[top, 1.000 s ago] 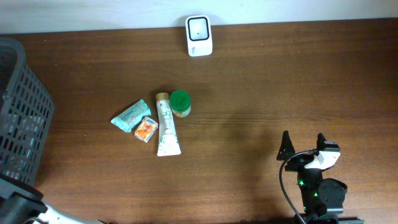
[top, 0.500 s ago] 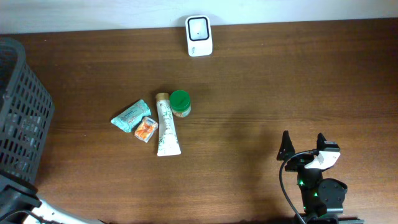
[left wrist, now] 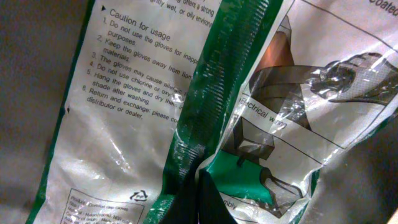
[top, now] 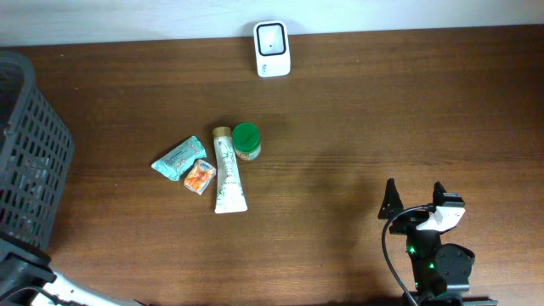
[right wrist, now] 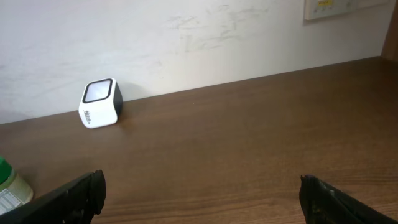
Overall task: Scan the item barcode
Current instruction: 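Lower the left gripper into the basket and grasp the green 3M package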
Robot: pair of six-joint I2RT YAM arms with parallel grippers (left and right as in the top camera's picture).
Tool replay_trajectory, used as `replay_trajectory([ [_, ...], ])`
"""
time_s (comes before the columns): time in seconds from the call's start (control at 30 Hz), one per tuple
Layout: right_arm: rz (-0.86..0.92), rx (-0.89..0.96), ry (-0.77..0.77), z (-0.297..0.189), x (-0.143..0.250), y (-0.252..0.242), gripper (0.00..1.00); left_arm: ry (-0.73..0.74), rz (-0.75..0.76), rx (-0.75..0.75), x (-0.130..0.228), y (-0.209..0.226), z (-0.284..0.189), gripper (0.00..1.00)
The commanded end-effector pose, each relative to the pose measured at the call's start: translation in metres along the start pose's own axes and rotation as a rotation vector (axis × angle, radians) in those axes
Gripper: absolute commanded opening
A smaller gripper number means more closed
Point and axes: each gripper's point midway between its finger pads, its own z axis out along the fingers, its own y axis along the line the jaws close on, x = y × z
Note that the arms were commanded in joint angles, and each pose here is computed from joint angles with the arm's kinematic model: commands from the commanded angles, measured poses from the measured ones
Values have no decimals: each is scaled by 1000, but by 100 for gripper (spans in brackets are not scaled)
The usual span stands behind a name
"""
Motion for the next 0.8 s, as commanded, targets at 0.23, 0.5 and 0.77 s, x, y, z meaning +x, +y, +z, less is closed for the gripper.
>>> replay_trajectory([
  [0.23,5,14,1,0,2,-3,98,-239,-13,-237,-40,17,-132,0],
  [0.5,5,15,1,0,2,-3,98,-273,1,-213,-44,10,-136,39],
  [0.77,5,15,1,0,2,-3,98,-179,107,-84,-39,1,-70,76],
])
